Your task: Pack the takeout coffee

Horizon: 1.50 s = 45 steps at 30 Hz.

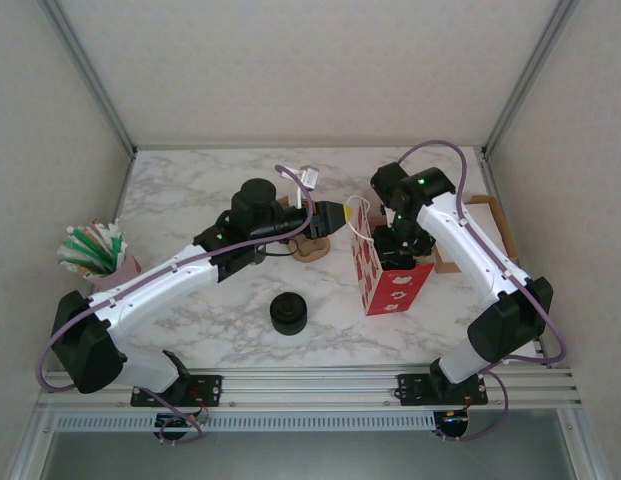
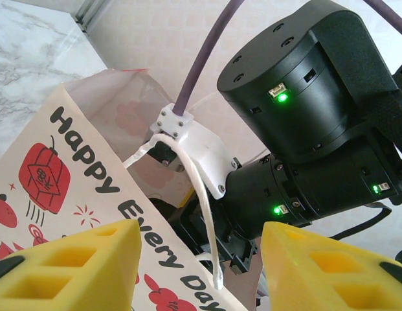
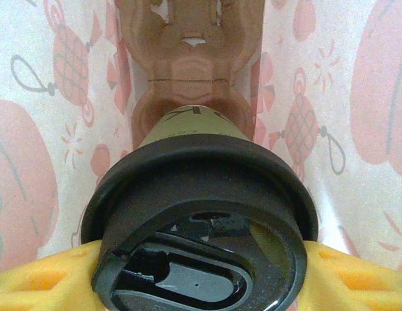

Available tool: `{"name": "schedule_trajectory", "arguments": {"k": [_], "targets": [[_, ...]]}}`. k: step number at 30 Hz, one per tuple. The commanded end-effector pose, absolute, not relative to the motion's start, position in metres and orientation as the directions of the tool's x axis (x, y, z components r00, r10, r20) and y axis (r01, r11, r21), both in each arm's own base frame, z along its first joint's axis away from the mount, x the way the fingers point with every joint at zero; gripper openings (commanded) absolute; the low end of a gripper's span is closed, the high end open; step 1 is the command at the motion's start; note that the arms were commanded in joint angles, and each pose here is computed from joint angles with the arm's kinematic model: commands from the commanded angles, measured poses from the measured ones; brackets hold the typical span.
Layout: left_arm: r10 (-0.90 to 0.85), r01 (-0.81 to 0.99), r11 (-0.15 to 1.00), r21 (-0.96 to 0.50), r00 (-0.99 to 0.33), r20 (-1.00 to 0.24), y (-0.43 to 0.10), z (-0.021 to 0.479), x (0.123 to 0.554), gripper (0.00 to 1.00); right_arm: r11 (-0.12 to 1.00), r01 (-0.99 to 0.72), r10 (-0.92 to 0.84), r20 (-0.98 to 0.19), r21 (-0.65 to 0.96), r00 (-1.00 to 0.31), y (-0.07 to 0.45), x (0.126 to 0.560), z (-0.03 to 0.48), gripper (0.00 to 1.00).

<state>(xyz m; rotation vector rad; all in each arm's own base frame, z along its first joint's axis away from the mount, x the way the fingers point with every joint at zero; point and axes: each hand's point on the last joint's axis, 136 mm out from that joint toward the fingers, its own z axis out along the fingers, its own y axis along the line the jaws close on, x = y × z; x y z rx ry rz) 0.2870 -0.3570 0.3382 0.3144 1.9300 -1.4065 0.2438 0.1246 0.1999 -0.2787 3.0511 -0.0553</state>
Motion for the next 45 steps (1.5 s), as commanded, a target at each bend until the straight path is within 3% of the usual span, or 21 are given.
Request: {"name": "schedule_trajectory", "arguments": {"k": [1,45], "targets": [[-0.220,0.605,0.366,-0.707,-0.681,-0.698,-0.3532,0.3521,0.2803,0.52,0.985,-0.167,-0.169,-0.058,-0.045,-0.984,0.1222,0.2378,0.1990,0.67],[-0.225,0.605,0.369,-0.705,-0.678,-0.699,-0.3518,0.3525,0.2803,0.52,0.984,-0.167,-0.168,-0.009,-0.065,-0.986,0.1218,0.2381,0.1907,0.67]]}}
